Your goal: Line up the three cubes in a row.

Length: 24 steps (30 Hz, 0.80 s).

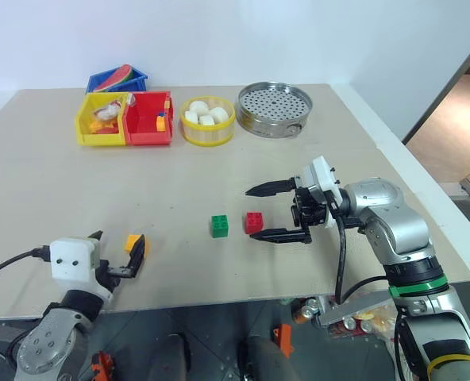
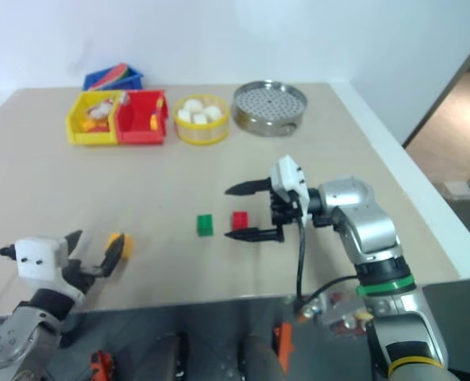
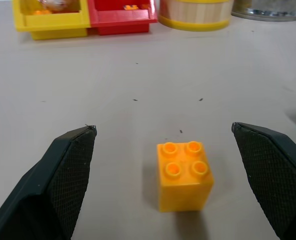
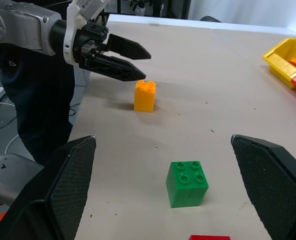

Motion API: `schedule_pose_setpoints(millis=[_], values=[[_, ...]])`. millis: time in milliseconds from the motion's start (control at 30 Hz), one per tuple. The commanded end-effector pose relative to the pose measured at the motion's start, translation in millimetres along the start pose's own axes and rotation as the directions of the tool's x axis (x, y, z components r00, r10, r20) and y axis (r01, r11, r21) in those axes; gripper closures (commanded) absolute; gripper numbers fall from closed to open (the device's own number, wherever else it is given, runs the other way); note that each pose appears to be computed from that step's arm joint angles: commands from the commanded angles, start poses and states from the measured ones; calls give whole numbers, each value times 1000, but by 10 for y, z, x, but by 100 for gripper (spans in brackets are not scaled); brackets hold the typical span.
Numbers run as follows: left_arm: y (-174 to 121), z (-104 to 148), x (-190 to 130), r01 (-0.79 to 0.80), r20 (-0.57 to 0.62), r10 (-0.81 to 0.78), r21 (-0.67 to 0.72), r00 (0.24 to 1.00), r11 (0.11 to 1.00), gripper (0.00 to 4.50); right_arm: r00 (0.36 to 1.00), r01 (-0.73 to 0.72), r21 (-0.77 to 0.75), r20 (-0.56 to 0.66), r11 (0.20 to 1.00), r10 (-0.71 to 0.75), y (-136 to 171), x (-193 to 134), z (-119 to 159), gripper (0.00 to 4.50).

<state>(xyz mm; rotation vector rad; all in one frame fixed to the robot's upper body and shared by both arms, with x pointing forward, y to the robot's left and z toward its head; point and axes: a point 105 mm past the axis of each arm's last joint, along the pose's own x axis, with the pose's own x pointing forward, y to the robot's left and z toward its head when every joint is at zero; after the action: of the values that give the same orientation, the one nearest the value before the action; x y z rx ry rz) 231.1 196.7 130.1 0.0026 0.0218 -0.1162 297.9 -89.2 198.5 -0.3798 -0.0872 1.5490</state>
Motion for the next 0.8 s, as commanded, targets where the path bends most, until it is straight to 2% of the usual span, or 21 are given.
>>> schedule_pose_setpoints(millis=[33,367,467,700,800], values=[[-36,-15,40,26,-9,-26,7,1000,1000,2,1000,18,-50,-2,999,-18,-29,-22,79,0],[-79,-221,92,29,-90,-33,-47,995,998,2,999,40,-55,-26,998,-41,-28,-75,52,0],[38,-279,118,-47,-115,38,-82,993,996,83,998,45,-55,-31,997,-46,-29,-81,46,0],[24,-302,155,-19,-126,13,-45,992,999,315,998,49,-57,-36,997,-51,-35,-81,39,0],[22,-315,158,-11,-132,6,-39,991,999,316,998,53,-59,-38,997,-55,-50,-84,33,0]])
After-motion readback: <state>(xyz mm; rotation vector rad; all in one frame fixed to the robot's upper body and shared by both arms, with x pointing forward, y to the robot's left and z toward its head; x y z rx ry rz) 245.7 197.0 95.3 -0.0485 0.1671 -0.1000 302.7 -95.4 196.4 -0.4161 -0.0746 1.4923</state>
